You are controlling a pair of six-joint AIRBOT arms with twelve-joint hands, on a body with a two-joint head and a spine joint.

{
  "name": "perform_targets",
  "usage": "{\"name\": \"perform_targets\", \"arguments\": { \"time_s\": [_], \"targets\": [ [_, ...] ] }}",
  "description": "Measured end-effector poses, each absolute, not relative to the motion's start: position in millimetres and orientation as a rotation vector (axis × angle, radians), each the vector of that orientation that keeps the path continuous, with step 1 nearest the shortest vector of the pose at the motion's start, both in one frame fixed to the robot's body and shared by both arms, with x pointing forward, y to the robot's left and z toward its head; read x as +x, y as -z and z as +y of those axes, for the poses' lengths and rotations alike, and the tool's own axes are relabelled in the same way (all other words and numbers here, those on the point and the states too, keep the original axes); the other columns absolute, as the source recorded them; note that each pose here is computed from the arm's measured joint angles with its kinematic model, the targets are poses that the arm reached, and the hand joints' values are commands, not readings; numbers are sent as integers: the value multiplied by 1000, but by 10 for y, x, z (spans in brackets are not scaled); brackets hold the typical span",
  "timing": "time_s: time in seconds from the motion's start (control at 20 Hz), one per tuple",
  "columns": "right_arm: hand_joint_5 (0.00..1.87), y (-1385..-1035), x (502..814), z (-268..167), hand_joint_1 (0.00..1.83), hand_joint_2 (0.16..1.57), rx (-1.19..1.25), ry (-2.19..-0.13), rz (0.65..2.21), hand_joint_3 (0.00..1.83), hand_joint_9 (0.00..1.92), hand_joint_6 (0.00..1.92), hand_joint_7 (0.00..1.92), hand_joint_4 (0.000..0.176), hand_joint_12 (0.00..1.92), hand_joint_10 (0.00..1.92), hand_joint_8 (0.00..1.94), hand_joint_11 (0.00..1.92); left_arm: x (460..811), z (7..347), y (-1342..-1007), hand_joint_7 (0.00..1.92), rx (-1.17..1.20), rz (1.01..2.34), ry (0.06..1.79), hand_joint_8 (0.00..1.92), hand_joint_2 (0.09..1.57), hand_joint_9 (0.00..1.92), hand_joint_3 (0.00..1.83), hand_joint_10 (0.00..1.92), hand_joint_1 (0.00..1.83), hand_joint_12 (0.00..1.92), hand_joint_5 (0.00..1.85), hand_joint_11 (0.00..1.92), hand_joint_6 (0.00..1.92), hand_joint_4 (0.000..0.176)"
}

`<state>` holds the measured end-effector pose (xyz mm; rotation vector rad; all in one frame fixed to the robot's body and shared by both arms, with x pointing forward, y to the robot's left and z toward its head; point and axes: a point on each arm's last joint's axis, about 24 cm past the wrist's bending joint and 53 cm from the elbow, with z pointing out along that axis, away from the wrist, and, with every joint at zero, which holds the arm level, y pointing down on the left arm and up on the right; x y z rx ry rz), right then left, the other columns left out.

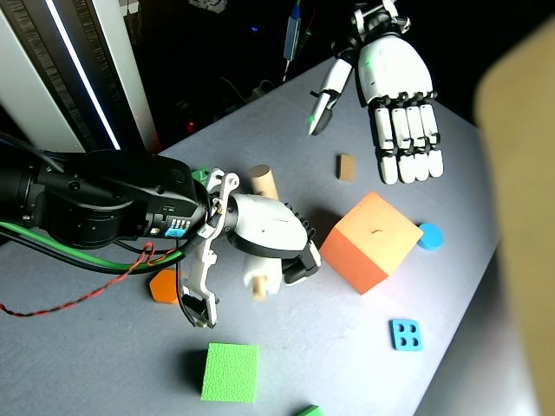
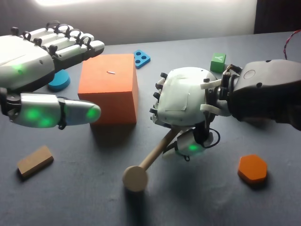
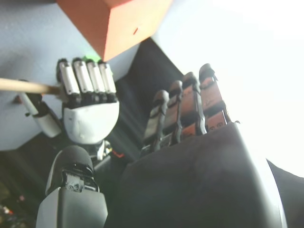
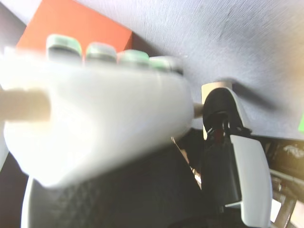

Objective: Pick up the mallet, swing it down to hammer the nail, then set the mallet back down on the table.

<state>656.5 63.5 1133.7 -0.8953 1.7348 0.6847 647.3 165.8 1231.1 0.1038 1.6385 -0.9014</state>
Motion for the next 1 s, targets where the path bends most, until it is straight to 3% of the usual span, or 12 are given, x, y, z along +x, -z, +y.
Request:
{"name": "perform_targets", "arguments": {
  "time_s": [0.1, 0.15, 0.3, 0.45, 0.55, 0.6, 0.7, 0.8, 1.0],
  "targets": [
    [787, -11278, 6594, 609, 26, 1079, -886, -669, 1747, 0, 739, 525, 867, 0, 1199, 721, 570, 454, 6460, 1639, -12306, 0, 108, 1640, 905, 0, 1138, 0, 0, 0, 0, 0, 0, 0, 0, 0],
    [814, -11266, 6594, 605, 4, 1086, -886, -667, 1749, 0, 758, 335, 897, 0, 1170, 576, 385, 420, 6457, 1635, -12299, 0, 112, 1643, 902, 0, 1137, 0, 0, 0, 0, 0, 0, 0, 0, 0],
    [747, -11269, 6607, 580, 0, 1057, -880, -665, 1752, 0, 712, 27, 835, 0, 1083, 171, 25, 251, 6449, 1660, -12311, 0, 110, 1643, 899, 0, 1134, 0, 0, 0, 0, 0, 0, 0, 0, 0],
    [554, -11283, 6648, 494, 0, 1034, -845, -667, 1769, 0, 523, 0, 590, 0, 1080, 33, 0, 50, 6448, 1663, -12311, 0, 108, 1644, 900, 0, 1143, 0, 0, 0, 0, 0, 0, 0, 0, 0],
    [414, -11343, 6706, 428, 0, 1044, -788, -683, 1787, 1, 388, 0, 432, 0, 942, 1, 1, 1, 6433, 1643, -12309, 0, 107, 1646, 908, 0, 1137, 0, 0, 0, 0, 0, 0, 0, 0, 0],
    [339, -11441, 6778, 376, 0, 1037, -726, -696, 1795, 0, 317, 0, 351, 0, 805, 0, 4, 0, 6429, 1635, -12307, 0, 110, 1647, 909, 0, 1137, 0, 0, 0, 0, 0, 0, 0, 0, 0],
    [173, -11633, 6886, 283, 0, 1032, -626, -710, 1794, 0, 129, 6, 161, 0, 334, 7, 11, 0, 6419, 1624, -12309, 0, 112, 1646, 913, 0, 1142, 0, 0, 0, 0, 0, 0, 0, 0, 0],
    [101, -11754, 6935, 150, 0, 1015, -530, -716, 1799, 0, 50, 6, 98, 0, 50, 8, 5, 0, 6421, 1626, -12307, 0, 105, 1649, 918, 0, 1143, 0, 0, 0, 0, 0, 0, 0, 0, 0],
    [93, -11902, 6750, -131, 0, 1037, -389, -776, 1828, 6, 18, 11, 62, 0, 0, 6, 6, 0, 6419, 1630, -12306, 0, 89, 1653, 933, 0, 1149, 0, 2, 0, 0, 0, 0, 0, 0, 0]
  ]
}}
